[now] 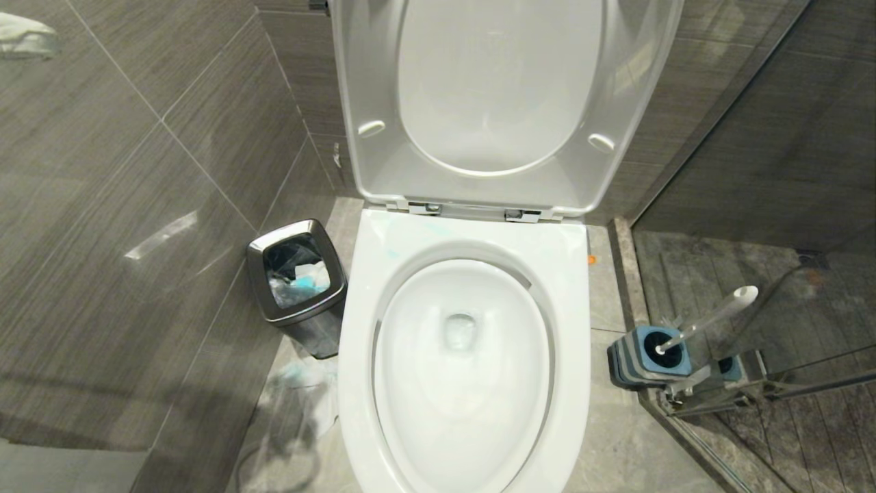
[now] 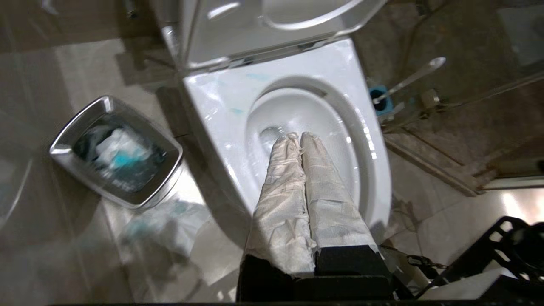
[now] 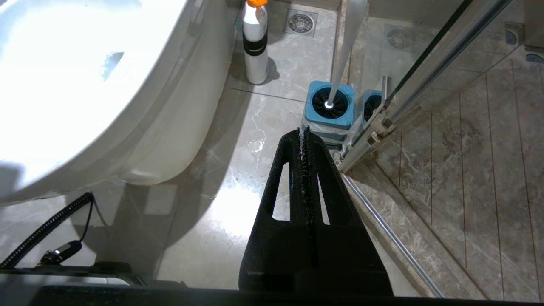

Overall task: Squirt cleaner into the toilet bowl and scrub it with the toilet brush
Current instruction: Close the toilet lid

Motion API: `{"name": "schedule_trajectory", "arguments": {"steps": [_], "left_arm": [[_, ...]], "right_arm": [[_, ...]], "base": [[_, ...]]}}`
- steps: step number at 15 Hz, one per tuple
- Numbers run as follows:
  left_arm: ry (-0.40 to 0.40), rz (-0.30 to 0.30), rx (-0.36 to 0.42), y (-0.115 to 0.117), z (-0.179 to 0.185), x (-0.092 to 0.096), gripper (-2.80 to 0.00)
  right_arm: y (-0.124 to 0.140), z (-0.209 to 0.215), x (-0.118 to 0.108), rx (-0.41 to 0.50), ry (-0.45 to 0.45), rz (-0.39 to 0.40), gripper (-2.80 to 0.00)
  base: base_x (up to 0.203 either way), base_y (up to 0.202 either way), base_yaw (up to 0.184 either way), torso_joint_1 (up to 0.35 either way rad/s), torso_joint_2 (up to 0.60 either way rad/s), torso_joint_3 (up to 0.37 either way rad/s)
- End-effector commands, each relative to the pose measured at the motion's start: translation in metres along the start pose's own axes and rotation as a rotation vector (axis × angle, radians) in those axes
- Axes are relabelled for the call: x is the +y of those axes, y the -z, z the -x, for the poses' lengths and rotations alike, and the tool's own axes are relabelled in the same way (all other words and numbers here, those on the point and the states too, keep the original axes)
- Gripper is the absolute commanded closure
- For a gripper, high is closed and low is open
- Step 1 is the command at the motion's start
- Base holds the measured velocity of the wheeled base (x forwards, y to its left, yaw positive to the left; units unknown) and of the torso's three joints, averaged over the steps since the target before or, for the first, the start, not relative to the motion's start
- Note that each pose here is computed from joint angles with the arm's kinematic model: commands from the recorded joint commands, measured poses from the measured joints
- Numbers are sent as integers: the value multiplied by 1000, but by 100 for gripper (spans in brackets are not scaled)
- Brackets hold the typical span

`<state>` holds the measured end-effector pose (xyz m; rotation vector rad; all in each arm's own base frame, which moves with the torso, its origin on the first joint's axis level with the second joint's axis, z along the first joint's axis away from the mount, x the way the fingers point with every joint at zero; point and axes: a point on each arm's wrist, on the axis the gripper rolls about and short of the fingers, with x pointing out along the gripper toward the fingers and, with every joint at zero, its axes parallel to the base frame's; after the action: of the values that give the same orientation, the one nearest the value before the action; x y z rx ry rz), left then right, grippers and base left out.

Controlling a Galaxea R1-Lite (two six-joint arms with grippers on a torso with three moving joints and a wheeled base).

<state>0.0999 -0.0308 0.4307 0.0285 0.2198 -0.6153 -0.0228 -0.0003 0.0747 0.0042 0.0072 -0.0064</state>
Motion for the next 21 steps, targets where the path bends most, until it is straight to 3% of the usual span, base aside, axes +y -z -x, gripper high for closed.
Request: {"name": "schedule_trajectory", "arguments": {"steps": [1,4,6,8,11,13,18,21], "left_arm": [[55,-14,-47,-8,-13,5,0],[51,-54,-175,-25,-39,17,0],[49,-19,-210,-27,-52,24,0],[46,-26,-249,-28,-69,31,0],[23,-82,-422,-41,-110,56,0],[33,-76,-529,-47,-131,68,0],[56,-59,-594,-47,-160,78,0],[101,-49,-614,-45,-177,71,0]], "right_arm": [[0,0,0,0,0,0,0],[0,0,0,0,0,0,0],[0,0,0,2,0,0,0],[0,0,0,2,0,0,0],[0,0,0,2,0,0,0],[0,0,0,2,0,0,0],[0,0,0,1,0,0,0],[0,0,0,0,0,0,0]], "base": [[0,0,0,0,0,0],[0,0,0,0,0,0],[0,0,0,0,0,0],[0,0,0,0,0,0],[0,0,0,0,0,0],[0,0,0,0,0,0],[0,0,0,0,0,0],[0,0,0,0,0,0]]}}
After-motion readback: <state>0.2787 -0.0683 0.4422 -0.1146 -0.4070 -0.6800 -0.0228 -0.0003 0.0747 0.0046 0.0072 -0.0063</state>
